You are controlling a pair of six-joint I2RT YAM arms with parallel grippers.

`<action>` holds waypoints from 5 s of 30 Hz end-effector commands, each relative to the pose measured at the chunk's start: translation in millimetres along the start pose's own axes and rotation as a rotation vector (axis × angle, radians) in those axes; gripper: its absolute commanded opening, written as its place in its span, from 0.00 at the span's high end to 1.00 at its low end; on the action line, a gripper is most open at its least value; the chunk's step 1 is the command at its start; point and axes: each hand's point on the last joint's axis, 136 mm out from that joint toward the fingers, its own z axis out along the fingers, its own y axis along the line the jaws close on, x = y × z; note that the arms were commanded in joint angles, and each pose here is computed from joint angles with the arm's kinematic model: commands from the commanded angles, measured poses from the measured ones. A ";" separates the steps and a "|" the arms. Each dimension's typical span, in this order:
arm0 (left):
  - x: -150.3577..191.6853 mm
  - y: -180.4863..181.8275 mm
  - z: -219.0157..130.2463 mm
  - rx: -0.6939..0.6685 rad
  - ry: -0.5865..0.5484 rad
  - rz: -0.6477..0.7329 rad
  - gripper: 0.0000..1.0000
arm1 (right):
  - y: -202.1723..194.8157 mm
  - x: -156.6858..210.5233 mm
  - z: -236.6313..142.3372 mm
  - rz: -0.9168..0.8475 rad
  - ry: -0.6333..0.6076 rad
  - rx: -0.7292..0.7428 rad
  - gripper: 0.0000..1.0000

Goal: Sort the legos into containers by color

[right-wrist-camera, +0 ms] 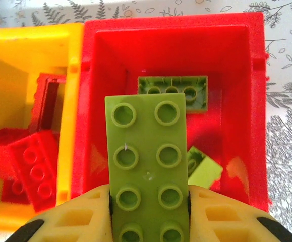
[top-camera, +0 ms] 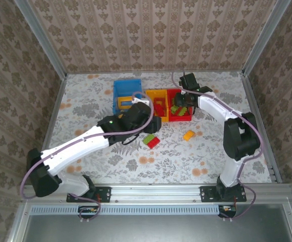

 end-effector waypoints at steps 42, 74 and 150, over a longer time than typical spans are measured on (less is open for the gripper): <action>92.5 -85.9 199.9 -0.118 0.377 0.598 0.11 | -109.8 74.3 -281.5 0.358 -0.485 0.065 0.27; 43.7 -53.7 139.9 -0.068 0.253 0.330 0.65 | -41.1 80.2 -289.6 0.197 -0.455 -0.307 0.37; 53.9 140.7 -54.8 -0.267 -0.076 -0.117 0.25 | 142.8 209.7 -93.6 -0.034 -0.030 -0.100 0.27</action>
